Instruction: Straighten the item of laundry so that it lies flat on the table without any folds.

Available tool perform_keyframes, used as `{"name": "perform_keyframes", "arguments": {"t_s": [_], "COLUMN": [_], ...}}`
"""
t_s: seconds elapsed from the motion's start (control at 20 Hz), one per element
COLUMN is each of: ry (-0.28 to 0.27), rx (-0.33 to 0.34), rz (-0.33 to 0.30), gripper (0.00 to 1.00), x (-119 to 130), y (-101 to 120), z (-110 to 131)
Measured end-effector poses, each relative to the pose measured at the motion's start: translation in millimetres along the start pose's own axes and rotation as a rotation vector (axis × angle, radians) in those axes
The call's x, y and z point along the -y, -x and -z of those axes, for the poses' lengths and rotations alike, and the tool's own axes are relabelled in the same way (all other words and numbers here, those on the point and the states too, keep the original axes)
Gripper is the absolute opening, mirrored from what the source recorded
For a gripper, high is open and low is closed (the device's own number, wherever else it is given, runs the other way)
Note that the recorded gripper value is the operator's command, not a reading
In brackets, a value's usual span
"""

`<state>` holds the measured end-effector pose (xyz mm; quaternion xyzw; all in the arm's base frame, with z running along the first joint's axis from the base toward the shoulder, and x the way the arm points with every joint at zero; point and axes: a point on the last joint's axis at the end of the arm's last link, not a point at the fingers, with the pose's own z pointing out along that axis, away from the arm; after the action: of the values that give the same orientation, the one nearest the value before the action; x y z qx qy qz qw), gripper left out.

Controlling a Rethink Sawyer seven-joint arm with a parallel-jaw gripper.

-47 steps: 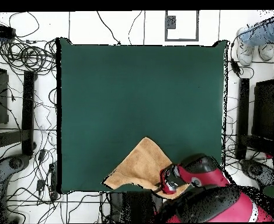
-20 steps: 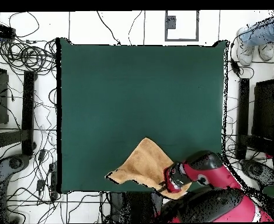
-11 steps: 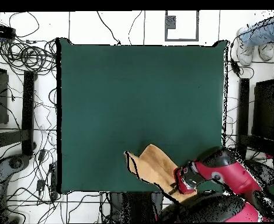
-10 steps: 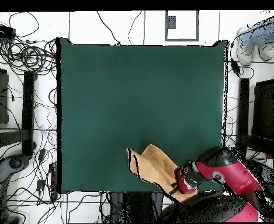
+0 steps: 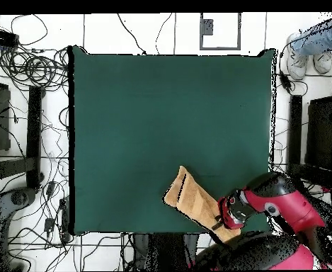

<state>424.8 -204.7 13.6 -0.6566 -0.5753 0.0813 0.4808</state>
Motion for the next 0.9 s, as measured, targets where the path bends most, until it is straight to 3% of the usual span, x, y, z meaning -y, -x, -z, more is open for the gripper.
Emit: {"name": "perform_keyframes", "arguments": {"t_s": [0.45,0.9], "ry": [0.008,-0.128], "rx": [0.012,0.026], "rz": [-0.004,0.018], "gripper": [0.00,0.00], "x": [-4.6,-8.8], "y": [18.9,31.6], "z": [12.2,13.1]}}
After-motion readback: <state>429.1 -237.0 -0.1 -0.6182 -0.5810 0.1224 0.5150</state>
